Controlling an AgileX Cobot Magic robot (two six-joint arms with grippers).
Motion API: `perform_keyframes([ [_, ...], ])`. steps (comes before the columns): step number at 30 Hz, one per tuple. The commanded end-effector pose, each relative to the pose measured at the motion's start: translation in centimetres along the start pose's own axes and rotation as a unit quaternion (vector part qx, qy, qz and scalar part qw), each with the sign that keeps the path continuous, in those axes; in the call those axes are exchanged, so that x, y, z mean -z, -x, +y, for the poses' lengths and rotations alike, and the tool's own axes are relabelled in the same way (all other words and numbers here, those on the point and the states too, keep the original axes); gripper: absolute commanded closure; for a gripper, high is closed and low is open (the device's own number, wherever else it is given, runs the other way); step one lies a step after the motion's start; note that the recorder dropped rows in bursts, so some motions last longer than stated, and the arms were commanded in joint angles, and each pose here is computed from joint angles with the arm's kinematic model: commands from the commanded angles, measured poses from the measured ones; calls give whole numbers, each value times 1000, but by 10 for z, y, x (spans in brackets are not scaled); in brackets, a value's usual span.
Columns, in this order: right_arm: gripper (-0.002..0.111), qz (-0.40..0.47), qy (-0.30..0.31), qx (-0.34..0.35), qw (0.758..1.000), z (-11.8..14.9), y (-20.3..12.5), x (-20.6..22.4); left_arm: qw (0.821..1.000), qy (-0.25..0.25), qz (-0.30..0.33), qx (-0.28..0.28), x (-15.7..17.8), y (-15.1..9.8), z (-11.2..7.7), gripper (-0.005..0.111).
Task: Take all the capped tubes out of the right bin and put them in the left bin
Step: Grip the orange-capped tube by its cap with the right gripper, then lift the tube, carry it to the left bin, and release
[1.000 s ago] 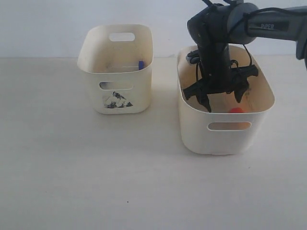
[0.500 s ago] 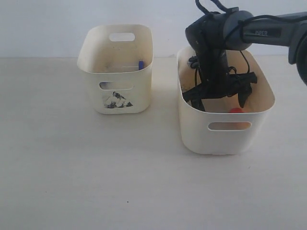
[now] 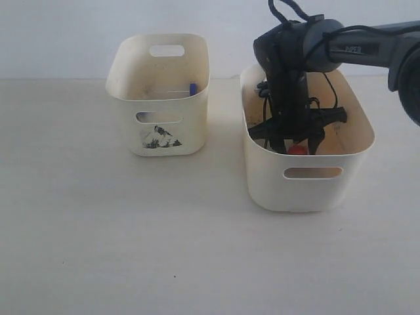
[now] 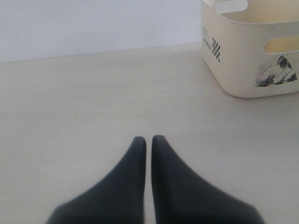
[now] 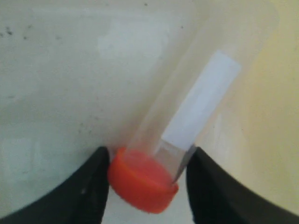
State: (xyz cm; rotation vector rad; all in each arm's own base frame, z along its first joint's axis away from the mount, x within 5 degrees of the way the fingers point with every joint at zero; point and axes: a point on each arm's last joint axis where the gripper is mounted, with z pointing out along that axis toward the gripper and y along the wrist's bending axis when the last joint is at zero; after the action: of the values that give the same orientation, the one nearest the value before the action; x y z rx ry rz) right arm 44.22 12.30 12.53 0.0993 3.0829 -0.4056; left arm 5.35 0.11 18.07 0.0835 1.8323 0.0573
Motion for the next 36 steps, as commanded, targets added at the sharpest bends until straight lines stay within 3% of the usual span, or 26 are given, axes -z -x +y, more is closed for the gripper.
perform_keyframes([
  [1, 68, 28, -1, 2, 1000, 4, -4, -20, 1000, -3, -6, 10, 0, 2, 0, 102],
  [7, 71, 28, 0, 1, 1000, 4, -4, -20, 1000, -3, -6, 10, 0, 2, 0, 102],
  [13, 108, 30, 3, 4, 1000, 5, -4, -20, 1000, -3, -6, 10, 0, 2, 0, 102],
  [21, 108, 24, 31, 15, 999, 5, -5, -4, 1000, -3, -6, 10, 0, 2, 0, 102],
  [36, 108, -115, 119, 33, 986, -34, -24, 136, 1000, -3, -6, 10, 0, 2, 0, 102],
])
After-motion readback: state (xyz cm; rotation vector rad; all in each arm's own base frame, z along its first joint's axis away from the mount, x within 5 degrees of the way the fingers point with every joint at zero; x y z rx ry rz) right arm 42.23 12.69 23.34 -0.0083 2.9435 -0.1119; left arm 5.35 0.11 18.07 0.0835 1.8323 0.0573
